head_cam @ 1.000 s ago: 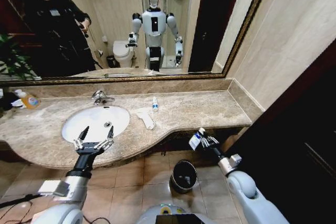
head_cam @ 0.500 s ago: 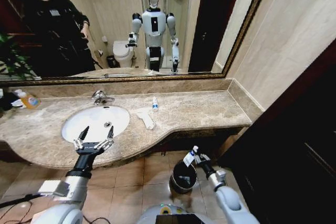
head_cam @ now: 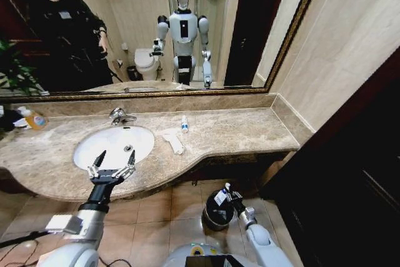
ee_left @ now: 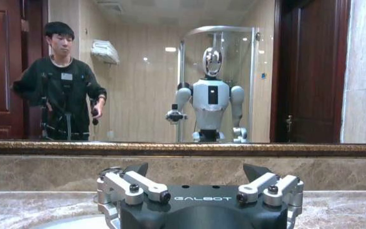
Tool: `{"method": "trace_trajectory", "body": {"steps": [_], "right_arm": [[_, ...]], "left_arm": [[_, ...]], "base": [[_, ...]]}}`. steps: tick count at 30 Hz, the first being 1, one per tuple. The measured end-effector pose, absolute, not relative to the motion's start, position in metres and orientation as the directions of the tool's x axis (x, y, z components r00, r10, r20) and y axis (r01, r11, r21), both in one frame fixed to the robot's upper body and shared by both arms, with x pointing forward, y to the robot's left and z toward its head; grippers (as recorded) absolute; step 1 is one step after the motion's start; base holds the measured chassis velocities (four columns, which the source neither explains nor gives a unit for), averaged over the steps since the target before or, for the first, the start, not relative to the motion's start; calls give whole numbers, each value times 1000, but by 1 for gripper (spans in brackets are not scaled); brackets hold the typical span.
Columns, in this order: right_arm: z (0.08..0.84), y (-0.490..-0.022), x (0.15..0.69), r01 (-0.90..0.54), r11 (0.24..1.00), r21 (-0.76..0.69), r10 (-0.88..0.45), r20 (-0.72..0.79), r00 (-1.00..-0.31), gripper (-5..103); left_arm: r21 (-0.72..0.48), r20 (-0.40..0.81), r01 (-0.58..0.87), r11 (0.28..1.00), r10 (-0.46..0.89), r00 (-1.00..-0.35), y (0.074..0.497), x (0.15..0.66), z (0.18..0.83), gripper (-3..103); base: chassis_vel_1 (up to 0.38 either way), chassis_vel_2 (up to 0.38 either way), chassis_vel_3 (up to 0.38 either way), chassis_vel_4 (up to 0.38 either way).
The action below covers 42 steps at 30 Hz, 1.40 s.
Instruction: Pick up the trash from the sink and place it in the trash bin.
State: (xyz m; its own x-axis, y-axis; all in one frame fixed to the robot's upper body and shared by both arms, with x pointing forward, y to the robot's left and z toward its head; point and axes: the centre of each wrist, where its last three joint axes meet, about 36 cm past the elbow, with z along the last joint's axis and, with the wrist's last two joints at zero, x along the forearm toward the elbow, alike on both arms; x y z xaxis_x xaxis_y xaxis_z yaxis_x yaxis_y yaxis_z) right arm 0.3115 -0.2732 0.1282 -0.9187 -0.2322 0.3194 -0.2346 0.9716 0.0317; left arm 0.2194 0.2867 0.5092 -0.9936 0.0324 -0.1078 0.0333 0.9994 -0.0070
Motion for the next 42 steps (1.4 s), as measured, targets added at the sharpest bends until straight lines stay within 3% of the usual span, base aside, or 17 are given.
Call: {"method": "trace_trajectory", "body": {"steps": [1,3,5,6,11,18,42], "right_arm": [[128,-274,311,-235,972,30,-232,320,-919,34],[128,-275,311,-235,972,29,-232,320,-919,34],[128,-276,311,-235,972,26,-231,317,-920,51],[128,-276,311,-235,972,26,-231,317,-920,51],[128,-280,306,-241,970,19,-234,324,-917,79],[127,-278,300,-248,968,24,-242,330,-912,97],[128,-272,285,-256,966,32,-252,333,-909,100]], "left_arm": [[-7,-108,33,999,32,-994,287,219,509,100],[-7,-108,33,999,32,-994,287,219,509,100],[-7,-108,33,999,32,-994,287,219,509,100],[-7,-108,33,999,32,-994,287,219,509,100],[-7,-108,33,999,32,-994,287,219,509,100],[-7,-108,33,999,32,-994,287,219,509,100],[-7,-108,33,999,32,-994,287,219,509,100]], "base": [[0,0,0,0],[0,0,0,0],[0,0,0,0],[0,0,0,0],[0,0,0,0],[0,0,0,0],[0,0,0,0]]}}
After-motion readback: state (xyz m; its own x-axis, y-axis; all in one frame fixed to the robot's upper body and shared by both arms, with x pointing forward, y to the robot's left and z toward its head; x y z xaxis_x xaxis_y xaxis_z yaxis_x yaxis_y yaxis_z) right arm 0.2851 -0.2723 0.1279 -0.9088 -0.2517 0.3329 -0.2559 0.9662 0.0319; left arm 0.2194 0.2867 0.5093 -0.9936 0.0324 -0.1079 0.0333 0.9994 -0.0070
